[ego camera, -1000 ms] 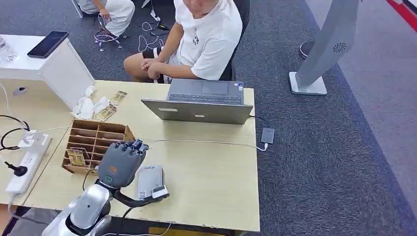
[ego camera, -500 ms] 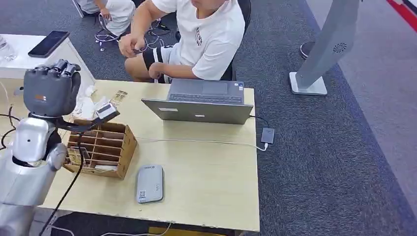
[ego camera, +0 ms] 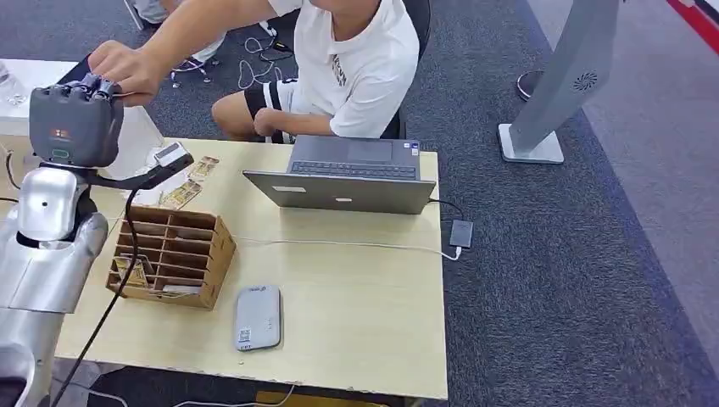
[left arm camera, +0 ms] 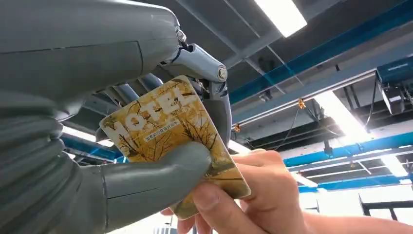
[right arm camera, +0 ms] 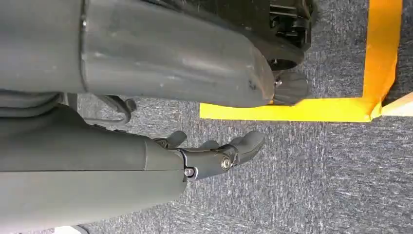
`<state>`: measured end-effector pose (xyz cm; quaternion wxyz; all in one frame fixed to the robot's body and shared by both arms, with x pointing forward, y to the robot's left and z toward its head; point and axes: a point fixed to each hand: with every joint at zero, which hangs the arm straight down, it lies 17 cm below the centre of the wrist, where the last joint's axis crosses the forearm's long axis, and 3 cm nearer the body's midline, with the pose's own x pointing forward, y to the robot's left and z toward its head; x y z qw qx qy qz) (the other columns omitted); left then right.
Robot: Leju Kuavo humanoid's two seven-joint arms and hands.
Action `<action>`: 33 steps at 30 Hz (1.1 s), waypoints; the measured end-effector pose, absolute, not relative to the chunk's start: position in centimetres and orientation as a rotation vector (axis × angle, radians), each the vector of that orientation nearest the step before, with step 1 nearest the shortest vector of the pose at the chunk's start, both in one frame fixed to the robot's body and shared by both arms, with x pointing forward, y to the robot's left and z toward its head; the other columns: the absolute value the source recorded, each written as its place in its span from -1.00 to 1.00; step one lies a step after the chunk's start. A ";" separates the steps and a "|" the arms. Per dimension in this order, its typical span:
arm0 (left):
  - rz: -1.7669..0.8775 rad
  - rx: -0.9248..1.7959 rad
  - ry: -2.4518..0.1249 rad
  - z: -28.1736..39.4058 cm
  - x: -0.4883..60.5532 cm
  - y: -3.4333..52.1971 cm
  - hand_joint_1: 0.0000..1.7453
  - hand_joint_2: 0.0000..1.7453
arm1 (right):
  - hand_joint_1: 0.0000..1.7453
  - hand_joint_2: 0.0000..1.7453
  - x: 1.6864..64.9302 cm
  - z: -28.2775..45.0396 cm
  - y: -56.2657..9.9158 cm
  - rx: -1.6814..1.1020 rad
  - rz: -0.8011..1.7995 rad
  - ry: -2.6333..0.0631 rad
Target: Pass the card to the sensor for recognition and then transmit it.
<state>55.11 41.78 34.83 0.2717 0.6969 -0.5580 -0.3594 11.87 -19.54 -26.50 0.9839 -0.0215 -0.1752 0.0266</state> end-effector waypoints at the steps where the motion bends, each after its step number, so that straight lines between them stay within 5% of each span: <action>1: -0.968 1.876 -1.499 34.7 55.2 41.8 1.00 1.00 | -1.00 -1.00 11.9 -26.5 -19.6 -0.044 0.054 -0.353; 5: -0.961 1.870 -1.489 34.3 55.2 42.0 1.00 1.00 | -1.00 -1.00 11.9 -26.5 -19.7 -0.045 0.054 -0.354; 6: -0.959 1.868 -1.489 34.2 55.3 42.1 -1.00 1.00 | -1.00 -1.00 11.9 -26.5 -19.7 -0.045 0.054 -0.354; 20: -0.959 1.844 -1.575 30.8 52.1 39.8 -1.00 1.00 | -1.00 -1.00 11.4 -26.6 -19.9 -0.049 0.034 -0.353; 33: -1.179 1.659 -1.608 23.4 42.9 33.4 -1.00 1.00 | -1.00 -1.00 10.4 -26.8 -20.8 -0.079 -0.051 -0.347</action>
